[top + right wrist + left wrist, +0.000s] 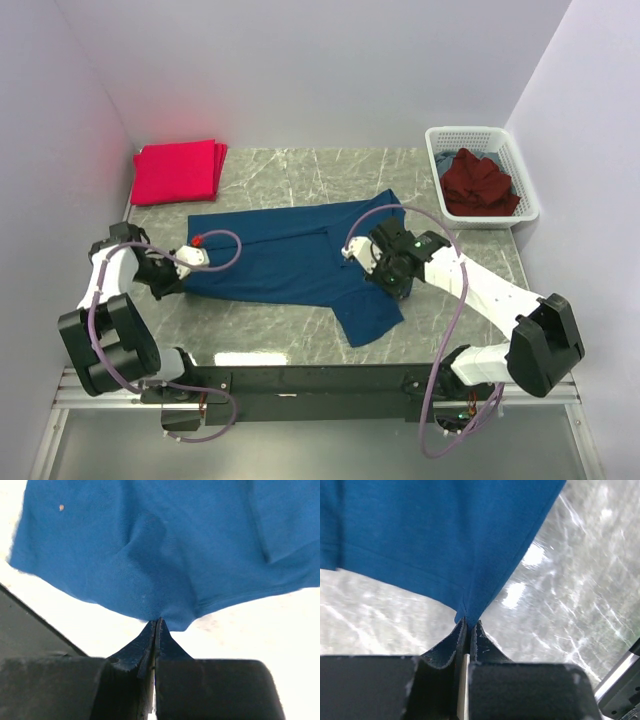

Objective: Fold and stack the t-shirts
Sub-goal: Fold the tshirt

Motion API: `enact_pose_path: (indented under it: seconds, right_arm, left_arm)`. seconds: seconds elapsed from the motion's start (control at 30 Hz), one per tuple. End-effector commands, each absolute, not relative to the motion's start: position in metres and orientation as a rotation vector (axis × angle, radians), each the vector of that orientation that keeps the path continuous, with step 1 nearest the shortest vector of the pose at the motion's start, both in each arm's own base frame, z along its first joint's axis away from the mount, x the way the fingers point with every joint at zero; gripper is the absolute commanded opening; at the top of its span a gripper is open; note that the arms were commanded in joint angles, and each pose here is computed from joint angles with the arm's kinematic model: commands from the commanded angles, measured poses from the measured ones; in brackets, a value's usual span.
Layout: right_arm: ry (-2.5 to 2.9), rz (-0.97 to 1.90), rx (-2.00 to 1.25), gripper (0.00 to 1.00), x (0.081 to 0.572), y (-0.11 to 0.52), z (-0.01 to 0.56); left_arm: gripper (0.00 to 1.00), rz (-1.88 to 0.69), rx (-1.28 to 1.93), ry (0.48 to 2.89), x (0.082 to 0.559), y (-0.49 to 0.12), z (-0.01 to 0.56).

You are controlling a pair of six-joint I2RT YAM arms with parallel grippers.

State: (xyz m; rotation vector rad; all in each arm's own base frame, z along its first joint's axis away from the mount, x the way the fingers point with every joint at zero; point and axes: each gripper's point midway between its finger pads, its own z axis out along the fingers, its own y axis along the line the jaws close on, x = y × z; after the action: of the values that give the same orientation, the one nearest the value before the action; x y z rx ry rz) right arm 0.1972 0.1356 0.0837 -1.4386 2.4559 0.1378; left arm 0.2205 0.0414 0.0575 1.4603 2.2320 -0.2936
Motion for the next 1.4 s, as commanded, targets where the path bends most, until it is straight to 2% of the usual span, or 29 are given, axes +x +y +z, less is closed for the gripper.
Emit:
enact_pose_path:
  seconds: [0.0,0.57,1.37]
  right_arm:
    - [2.408,0.098,-1.42,0.0,0.221,0.134,0.103]
    - [2.365,-0.022,-1.343,0.0,0.345,0.13,0.137]
    - [2.339,-0.12,-1.376,0.0,0.43,0.142,0.131]
  left_arm:
    - [0.01,-0.356,1.384,2.194,0.234,0.033,0.077]
    - [0.01,-0.385,1.035,2.248,0.33,0.054,0.098]
    - [0.01,-0.402,0.915,2.371,0.369,0.052,0.064]
